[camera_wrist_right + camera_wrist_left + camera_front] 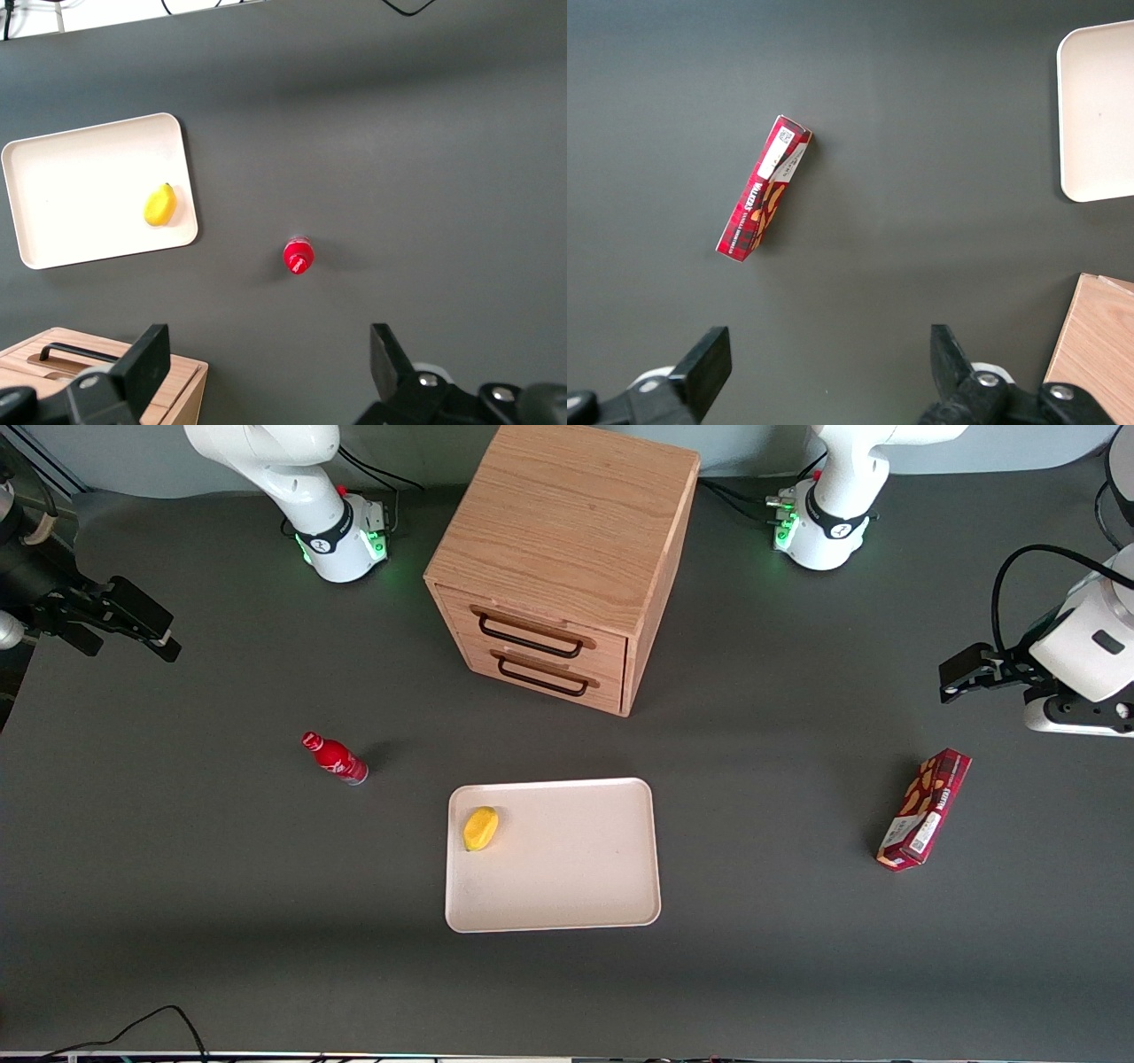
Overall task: Place coke bottle on tray
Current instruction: 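Move the open right gripper down over the red Coca-Cola bottle, then close the right gripper around the bottle's body and lift it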
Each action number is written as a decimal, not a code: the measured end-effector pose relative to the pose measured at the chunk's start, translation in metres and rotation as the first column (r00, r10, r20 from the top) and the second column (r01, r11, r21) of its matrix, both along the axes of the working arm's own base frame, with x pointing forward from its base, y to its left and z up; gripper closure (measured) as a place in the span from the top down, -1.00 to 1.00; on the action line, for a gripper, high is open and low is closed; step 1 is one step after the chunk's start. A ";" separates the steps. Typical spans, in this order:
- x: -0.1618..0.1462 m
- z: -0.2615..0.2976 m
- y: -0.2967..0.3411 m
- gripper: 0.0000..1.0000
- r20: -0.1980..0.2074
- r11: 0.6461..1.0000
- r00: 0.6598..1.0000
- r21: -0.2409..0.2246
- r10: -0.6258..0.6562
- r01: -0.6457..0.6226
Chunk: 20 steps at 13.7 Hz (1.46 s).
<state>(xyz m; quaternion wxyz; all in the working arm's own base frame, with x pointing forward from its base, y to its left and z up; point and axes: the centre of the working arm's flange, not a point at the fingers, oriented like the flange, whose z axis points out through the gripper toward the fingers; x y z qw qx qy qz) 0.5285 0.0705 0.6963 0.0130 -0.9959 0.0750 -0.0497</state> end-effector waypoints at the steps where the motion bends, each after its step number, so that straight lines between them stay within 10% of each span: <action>1: 0.000 0.000 0.000 1.00 -0.003 1.000 1.000 0.000 0.000 0.000; 4: -0.001 0.001 0.001 1.00 -0.008 1.000 1.000 0.000 0.003 -0.003; 11: 0.028 -0.110 0.017 1.00 -0.161 0.999 0.986 -0.003 0.032 -0.033; 20: 0.019 -0.313 0.013 1.00 -0.172 1.000 0.985 0.006 0.020 -0.020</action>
